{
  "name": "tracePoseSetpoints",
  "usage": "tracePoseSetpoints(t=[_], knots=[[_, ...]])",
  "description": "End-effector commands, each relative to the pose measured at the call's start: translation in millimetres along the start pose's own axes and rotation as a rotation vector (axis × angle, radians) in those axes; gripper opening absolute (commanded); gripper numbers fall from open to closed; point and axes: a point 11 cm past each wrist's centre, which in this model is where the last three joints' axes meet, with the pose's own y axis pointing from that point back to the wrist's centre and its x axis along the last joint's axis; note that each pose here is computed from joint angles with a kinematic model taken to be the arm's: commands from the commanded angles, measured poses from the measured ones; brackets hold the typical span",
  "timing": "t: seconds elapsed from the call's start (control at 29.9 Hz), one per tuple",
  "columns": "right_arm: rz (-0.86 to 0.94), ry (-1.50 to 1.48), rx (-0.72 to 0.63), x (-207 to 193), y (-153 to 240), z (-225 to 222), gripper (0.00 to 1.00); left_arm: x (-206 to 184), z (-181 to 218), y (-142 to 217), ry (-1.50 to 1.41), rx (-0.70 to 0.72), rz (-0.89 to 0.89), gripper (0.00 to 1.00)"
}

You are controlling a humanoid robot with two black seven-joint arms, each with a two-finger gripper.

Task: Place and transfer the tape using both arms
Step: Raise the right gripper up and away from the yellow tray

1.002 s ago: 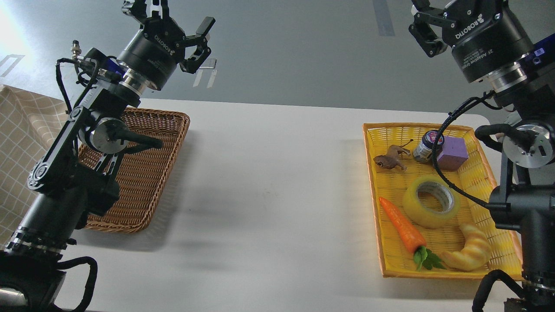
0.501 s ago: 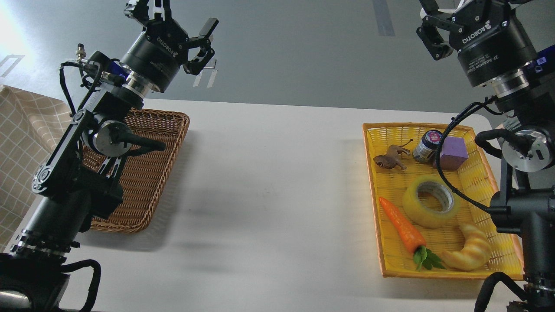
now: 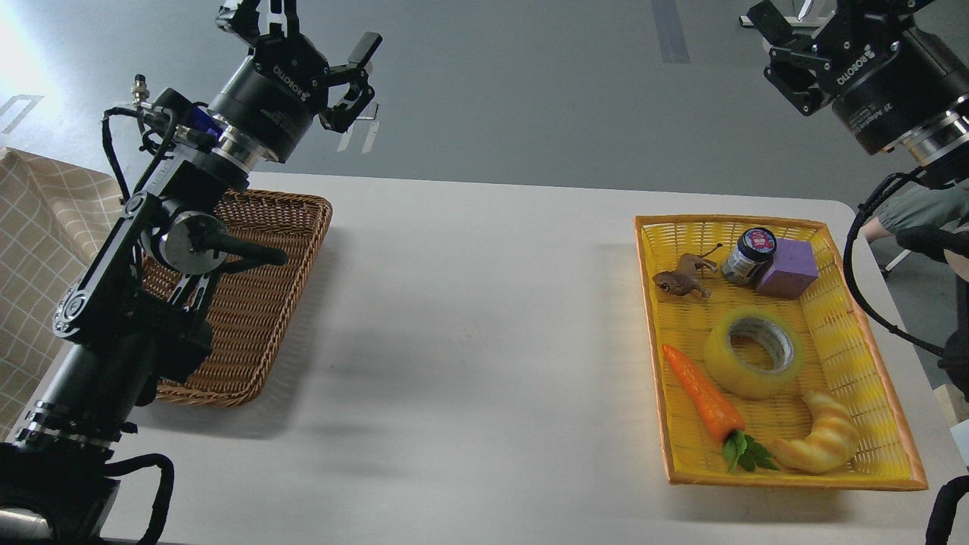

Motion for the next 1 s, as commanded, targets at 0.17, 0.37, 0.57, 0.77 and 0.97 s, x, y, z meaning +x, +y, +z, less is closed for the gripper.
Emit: tracePoseSetpoints(t=[0.17,0.37,0.57,0.77,0.97], knots=[[-0.037,0.249,-0.151,7,5,10,1.0,-1,-3,-1,-0.004,0.008,0.0,0.98],[-0.125,0.376,-0.254,4,14,18,1.0,-2,-2,-1,-0.004,0.005,-0.002,0.98],[-0.127,0.401,-0.29,11,22,21,1.0,-3,-3,-1,0.002,0.001,-0.003,0.98],[-0.127,0.405,-0.288,9,24,19,1.0,-6,-8,-2,0.021,-0.001,-0.003,0.98],[-0.11,0.468,-0.372,21,32,20,1.0,-5,-8,-1,0.016,0.004,-0.003,0.98]])
